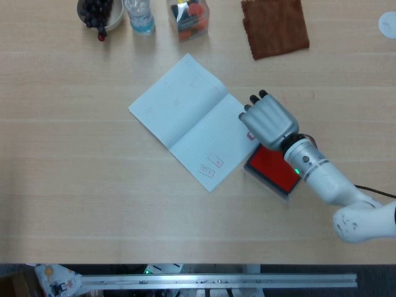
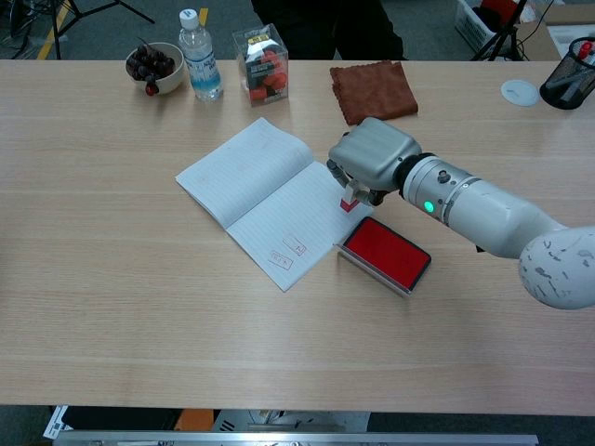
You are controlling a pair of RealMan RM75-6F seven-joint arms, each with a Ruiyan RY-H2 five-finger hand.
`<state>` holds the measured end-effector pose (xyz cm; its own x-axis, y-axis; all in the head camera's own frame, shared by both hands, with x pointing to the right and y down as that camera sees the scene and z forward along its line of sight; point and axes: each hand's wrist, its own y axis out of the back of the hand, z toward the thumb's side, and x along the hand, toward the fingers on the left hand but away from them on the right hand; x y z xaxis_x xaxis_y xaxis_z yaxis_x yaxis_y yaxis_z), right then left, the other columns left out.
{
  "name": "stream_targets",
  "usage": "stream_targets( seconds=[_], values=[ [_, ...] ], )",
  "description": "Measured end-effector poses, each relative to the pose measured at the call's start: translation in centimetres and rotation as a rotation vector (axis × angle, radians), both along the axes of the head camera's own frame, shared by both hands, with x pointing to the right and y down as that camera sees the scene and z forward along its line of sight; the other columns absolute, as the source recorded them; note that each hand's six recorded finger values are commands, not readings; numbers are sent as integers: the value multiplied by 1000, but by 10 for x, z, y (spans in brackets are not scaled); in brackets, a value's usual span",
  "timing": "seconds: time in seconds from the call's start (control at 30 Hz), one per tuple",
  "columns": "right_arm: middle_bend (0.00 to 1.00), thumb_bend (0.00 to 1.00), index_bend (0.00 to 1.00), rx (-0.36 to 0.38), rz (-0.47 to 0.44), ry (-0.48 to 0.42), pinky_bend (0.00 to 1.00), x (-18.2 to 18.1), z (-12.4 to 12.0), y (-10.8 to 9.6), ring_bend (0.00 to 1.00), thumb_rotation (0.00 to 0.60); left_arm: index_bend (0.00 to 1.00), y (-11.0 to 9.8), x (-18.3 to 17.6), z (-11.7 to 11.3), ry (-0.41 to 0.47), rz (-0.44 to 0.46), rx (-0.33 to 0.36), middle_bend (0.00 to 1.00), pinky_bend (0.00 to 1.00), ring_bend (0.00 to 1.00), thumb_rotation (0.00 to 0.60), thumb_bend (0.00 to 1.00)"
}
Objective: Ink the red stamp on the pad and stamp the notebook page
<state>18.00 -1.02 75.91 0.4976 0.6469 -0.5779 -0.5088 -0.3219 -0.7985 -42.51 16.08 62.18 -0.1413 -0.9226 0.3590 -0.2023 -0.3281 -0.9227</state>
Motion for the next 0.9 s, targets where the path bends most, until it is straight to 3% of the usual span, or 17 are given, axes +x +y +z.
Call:
stream_targets(
  seconds=[0.9],
  values=[
    [499,327,681,8,-15,59,305,-11,34,4,299,600,42,2,-6,3,-3,-9,-11,43,63,36,600,272]
  ],
)
